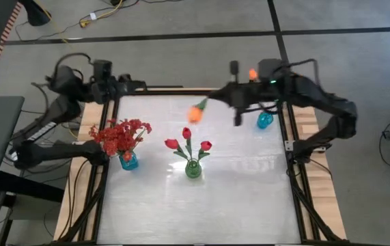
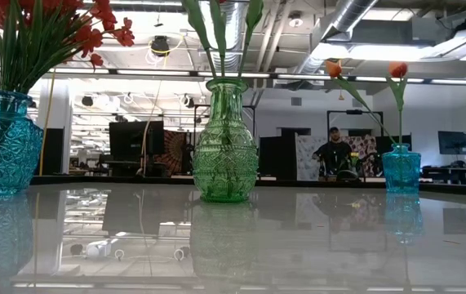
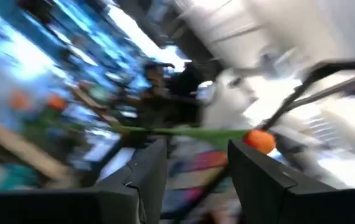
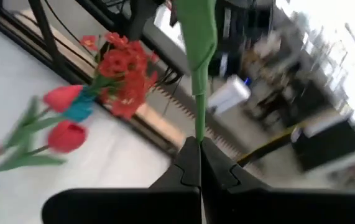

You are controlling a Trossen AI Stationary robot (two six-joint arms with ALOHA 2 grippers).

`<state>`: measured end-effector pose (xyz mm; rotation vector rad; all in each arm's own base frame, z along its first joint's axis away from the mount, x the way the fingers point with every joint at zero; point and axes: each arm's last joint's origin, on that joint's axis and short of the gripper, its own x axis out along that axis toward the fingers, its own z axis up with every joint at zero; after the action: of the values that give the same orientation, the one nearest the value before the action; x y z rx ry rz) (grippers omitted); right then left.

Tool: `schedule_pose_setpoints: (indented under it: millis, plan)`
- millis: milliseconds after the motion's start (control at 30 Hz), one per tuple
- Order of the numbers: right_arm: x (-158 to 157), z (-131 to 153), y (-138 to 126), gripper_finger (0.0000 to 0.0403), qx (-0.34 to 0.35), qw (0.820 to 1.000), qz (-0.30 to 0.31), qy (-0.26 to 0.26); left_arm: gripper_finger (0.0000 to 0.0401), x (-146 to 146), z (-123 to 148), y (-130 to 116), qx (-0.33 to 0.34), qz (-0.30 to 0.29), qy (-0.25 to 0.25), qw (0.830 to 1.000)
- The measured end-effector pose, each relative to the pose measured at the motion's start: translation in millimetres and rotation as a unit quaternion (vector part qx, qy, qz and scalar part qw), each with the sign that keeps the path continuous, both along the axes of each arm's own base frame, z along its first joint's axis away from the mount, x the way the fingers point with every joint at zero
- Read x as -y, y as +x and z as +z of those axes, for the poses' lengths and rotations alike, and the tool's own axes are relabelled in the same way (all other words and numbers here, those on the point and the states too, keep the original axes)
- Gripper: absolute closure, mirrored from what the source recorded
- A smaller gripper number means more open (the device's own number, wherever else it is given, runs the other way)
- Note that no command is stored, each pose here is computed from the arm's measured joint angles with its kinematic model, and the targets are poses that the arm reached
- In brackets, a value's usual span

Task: Sort flowers into vase by color
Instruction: Put the orange flower into the right blue vase

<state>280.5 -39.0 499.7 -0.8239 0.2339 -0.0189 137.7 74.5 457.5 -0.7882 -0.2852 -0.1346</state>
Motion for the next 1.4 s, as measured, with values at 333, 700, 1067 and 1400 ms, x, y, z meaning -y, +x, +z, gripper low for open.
schedule_pose_setpoints:
  millis: [333,700,1067,1400]
  plan:
    - [2,-14,-84,0.0386,-0.027,0.979,-0.082,0.187,0.0261,-1,6,-32,-0.211,0.263,0.121,0.934]
    - [-4,-120,-161,0.0386,0.129,0.926,-0.240,0.259,0.0261,0,3,-37,-0.238,0.289,0.144,0.916]
    - [0,-193,-193,0.0386,0.176,0.869,-0.387,0.254,0.0261,-1,3,-37,-0.240,0.308,0.131,0.911]
    - [5,-223,-195,0.0386,0.165,0.854,-0.424,0.254,0.0261,-1,3,-37,-0.238,0.307,0.126,0.913]
